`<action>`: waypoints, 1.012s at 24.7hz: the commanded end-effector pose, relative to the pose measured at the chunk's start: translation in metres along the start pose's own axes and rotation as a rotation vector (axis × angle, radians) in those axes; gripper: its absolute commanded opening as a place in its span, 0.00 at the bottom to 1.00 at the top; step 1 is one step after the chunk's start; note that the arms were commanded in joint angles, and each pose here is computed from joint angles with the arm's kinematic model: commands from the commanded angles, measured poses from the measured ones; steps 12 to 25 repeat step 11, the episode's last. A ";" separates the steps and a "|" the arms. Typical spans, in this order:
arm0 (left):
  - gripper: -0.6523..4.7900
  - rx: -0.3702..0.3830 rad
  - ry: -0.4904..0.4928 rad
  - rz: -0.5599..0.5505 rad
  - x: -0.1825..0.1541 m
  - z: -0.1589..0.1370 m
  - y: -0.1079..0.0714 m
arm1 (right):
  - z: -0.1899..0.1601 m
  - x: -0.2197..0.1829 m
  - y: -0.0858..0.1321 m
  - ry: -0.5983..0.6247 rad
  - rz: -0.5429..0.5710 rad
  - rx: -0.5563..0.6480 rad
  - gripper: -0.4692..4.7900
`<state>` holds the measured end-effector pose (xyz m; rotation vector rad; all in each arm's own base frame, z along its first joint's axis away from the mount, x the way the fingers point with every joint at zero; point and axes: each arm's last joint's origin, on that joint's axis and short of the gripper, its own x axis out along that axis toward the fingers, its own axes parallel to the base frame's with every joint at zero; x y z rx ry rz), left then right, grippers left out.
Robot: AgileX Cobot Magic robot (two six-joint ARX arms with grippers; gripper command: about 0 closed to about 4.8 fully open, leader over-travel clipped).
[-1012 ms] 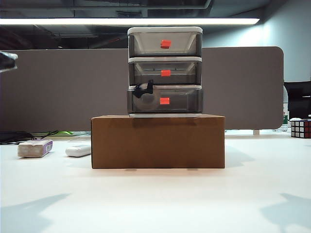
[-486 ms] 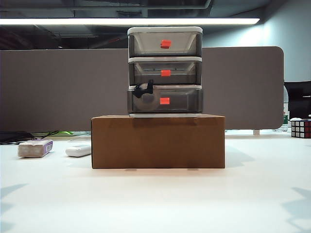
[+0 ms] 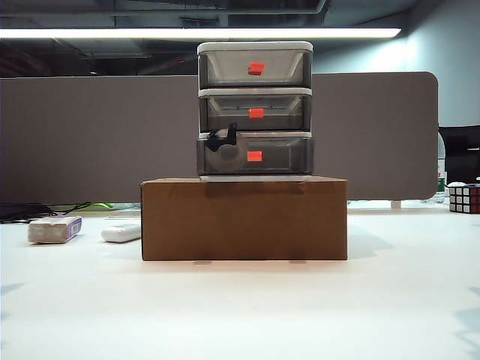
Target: Open the third layer of the drawer on the table, pick up the transparent tape on the table and put it in, and finally close the drawer.
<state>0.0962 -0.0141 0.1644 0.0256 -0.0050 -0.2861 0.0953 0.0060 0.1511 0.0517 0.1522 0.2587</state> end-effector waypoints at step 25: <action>0.11 -0.003 0.016 -0.002 0.000 0.000 0.000 | -0.001 0.001 0.000 -0.006 0.009 -0.005 0.09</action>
